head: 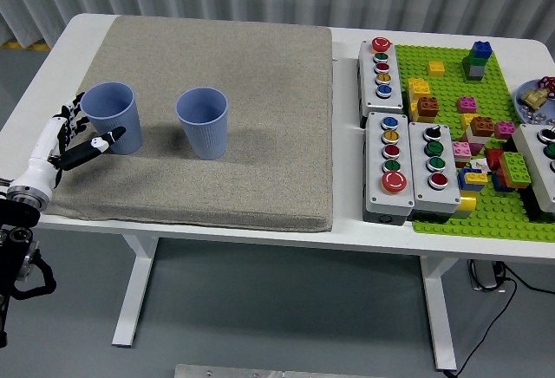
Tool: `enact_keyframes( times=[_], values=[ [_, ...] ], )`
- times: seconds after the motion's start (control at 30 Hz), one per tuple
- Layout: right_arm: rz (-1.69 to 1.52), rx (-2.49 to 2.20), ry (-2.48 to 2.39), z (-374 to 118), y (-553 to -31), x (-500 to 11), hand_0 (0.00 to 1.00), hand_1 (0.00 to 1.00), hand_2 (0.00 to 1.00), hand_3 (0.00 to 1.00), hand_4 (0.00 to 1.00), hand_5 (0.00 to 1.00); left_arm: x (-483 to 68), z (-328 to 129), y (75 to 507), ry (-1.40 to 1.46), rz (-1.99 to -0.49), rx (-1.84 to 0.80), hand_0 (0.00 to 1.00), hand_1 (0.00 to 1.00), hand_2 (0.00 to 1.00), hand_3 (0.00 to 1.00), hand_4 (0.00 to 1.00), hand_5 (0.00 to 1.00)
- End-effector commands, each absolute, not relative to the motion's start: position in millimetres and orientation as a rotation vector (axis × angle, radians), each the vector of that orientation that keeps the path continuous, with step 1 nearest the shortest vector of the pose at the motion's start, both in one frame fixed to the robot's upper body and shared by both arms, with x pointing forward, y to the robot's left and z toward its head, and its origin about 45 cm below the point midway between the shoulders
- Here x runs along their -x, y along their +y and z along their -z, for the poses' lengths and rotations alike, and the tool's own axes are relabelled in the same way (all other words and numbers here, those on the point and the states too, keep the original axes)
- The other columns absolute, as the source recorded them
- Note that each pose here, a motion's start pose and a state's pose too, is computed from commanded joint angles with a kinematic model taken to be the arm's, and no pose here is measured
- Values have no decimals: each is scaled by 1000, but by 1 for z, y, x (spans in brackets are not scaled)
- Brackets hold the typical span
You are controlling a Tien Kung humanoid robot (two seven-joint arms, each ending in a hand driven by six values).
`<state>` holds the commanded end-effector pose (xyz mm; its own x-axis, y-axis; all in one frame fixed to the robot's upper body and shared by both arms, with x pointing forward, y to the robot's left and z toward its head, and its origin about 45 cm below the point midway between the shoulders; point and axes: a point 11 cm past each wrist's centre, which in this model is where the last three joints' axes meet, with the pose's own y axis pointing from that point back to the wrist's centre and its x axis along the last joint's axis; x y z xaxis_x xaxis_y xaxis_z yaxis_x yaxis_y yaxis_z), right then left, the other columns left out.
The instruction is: Pick cup pour cup place
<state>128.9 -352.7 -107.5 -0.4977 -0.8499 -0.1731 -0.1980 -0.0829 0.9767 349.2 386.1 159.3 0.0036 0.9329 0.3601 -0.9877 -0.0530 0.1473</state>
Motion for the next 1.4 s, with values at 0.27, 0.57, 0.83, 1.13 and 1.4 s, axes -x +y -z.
enact_keyframes(
  times=[0.27,0.57,0.83,1.13,1.4],
  values=[
    [1623,-1139,-1672,107,-353,-129,745,715,770,614,175,218,-349,-157,384,-167,-1559,-424,889,896,998,998,969,429],
    [1621,-1144,-1678,107,-353,-132,746,715,770,614,175,218,-350,-158,382,-166,-1545,-423,889,896,998,998,968,430],
    [1620,-1145,-1680,106,-354,-133,746,715,769,614,175,218,-353,-158,378,-163,-1540,-412,886,895,998,998,967,430],
    [1621,-1147,-1683,106,-353,-134,745,715,769,612,176,215,-359,-156,371,-132,-1539,-340,863,891,998,998,964,431],
    [1621,-1147,-1684,106,-353,-134,745,715,768,612,177,213,-360,-152,374,-71,-1552,-277,851,885,998,998,965,432]
  ],
)
